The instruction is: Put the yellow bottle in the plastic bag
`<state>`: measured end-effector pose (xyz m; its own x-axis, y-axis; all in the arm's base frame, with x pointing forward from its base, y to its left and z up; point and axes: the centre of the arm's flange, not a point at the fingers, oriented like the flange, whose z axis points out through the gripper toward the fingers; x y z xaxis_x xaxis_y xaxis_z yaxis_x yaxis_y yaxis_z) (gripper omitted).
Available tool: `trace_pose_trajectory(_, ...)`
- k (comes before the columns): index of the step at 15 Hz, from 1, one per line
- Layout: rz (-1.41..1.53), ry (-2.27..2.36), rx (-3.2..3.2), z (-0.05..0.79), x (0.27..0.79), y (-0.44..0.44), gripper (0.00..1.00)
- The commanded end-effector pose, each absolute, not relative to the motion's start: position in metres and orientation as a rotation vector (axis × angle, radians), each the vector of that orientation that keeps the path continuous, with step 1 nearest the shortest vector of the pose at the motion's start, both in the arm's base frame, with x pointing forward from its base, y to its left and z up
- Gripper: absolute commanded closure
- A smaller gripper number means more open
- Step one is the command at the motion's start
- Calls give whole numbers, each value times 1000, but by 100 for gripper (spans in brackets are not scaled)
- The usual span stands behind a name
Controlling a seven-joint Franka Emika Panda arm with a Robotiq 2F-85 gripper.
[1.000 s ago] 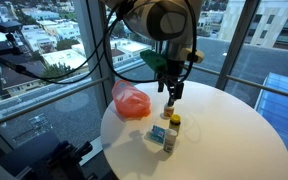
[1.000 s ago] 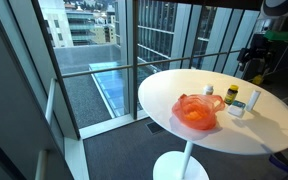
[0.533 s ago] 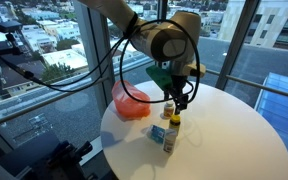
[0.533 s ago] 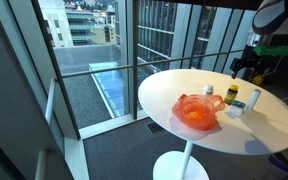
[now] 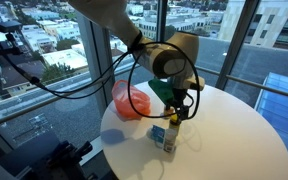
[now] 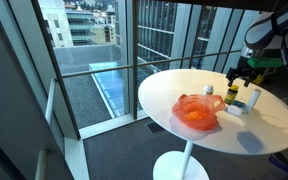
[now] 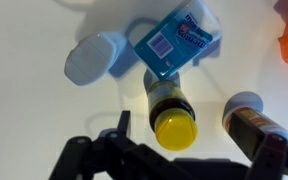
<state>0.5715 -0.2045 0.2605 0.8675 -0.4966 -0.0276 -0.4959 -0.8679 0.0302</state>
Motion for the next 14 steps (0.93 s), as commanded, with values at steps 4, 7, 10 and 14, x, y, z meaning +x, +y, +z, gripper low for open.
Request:
trace_pose_trajectory(4,-23,-788,3024,249,584,-219,11)
trace_pose_trajectory(7,-24,-788,3022,248,587,-220,38)
trace_pose_trajectory(10,-22,-786,3019,249,588,-219,64)
trace_pose_trajectory(14,-24,-778,3026,262,583,-214,80)
